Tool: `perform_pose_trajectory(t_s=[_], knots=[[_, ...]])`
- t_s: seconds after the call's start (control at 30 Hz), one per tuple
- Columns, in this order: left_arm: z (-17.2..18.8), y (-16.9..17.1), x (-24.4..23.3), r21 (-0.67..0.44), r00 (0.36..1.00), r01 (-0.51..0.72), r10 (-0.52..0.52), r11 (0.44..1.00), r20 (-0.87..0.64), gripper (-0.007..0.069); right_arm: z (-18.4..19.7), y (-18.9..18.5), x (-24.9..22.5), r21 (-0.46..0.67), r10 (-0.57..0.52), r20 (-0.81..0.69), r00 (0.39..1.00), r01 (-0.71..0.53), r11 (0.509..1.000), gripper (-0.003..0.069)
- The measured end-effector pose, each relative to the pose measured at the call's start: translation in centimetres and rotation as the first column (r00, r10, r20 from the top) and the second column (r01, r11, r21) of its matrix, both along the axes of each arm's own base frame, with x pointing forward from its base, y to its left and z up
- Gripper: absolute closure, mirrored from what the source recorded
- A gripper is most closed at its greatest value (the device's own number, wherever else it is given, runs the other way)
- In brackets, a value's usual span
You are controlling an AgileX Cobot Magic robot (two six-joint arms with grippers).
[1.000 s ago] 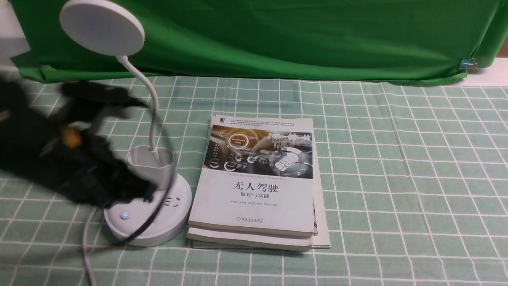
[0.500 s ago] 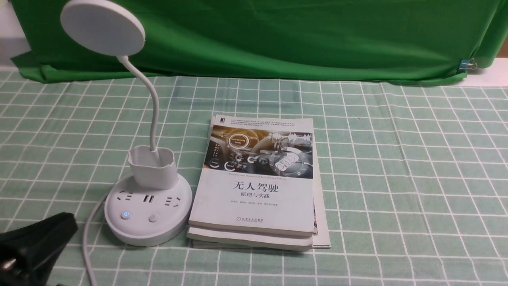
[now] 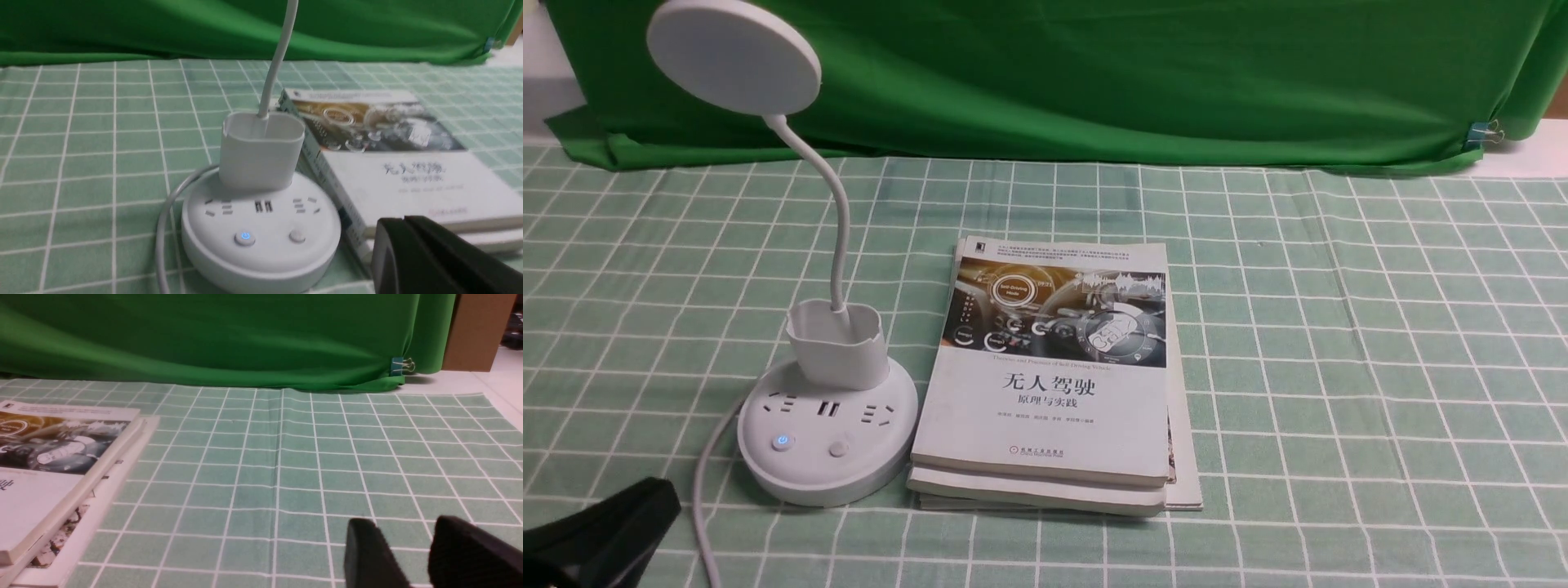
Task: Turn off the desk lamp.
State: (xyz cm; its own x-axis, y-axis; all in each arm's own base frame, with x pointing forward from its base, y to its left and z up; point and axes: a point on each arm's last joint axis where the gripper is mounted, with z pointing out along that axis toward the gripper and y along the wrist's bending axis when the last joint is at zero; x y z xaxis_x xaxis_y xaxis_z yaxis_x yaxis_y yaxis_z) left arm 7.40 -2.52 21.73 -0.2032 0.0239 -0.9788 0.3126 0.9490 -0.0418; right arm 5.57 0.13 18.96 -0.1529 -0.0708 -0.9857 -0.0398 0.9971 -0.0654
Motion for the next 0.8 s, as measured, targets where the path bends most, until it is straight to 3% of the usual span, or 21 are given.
perform_pose_trajectory(t_s=[0.33,0.6,0.8], knots=[[-0.2,0.2,0.0,0.094,1.000,-0.004,0.003,0.996,0.012,0.0624,0.0,0.0,0.0,0.000,0.000,0.000,1.000,0.000,1.000,0.0417],[-2.2,2.2,-1.0,0.020,0.960,-0.276,0.274,0.961,0.056,0.0624,0.0,0.0,0.0,0.000,0.000,0.000,1.000,0.000,1.000,0.0417],[-3.0,2.4,-1.9,-0.035,0.944,-0.329,0.330,0.944,0.008,0.0624,0.0,0.0,0.0,0.000,0.000,0.000,1.000,0.000,1.000,0.0417]])
